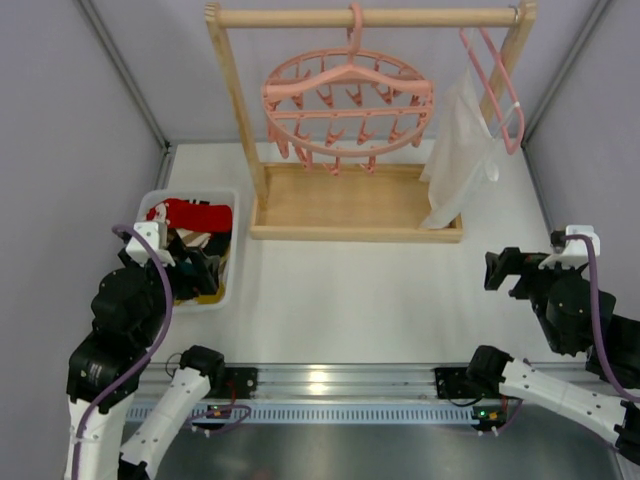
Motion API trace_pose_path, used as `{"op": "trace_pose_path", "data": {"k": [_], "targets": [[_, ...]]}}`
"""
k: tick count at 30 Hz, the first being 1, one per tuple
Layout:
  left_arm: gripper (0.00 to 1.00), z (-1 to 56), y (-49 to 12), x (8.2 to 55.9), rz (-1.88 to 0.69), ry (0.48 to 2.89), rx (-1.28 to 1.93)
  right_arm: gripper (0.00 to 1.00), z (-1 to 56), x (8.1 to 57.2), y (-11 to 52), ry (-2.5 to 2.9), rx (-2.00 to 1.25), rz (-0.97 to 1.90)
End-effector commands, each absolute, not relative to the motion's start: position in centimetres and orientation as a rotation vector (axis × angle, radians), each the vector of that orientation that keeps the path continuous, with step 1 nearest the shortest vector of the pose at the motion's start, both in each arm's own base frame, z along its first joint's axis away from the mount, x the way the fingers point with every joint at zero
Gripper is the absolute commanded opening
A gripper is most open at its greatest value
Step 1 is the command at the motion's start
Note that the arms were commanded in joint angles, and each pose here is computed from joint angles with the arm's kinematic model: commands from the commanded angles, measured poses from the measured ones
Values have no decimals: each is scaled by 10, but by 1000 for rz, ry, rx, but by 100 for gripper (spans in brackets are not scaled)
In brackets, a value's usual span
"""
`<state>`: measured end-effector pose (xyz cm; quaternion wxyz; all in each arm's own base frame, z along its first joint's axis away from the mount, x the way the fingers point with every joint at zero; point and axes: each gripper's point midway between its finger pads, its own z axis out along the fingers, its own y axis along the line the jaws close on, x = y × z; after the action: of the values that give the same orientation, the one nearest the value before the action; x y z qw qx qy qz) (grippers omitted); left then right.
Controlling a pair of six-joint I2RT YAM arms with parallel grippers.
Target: Remove the socks clipped to the hanger
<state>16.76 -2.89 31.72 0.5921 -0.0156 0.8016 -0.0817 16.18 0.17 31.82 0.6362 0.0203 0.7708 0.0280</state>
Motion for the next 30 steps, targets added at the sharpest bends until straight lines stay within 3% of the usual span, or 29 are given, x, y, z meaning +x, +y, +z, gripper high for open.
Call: {"op": "trace_pose_path", "data": {"k": [1,30], "targets": [[98,321,-28,164,-200,1831,-47,99,318,159,-6,1779,46,21],[98,318,-24,166,-186,1823,-68,99,315,158,-2,1781,39,59]]}}
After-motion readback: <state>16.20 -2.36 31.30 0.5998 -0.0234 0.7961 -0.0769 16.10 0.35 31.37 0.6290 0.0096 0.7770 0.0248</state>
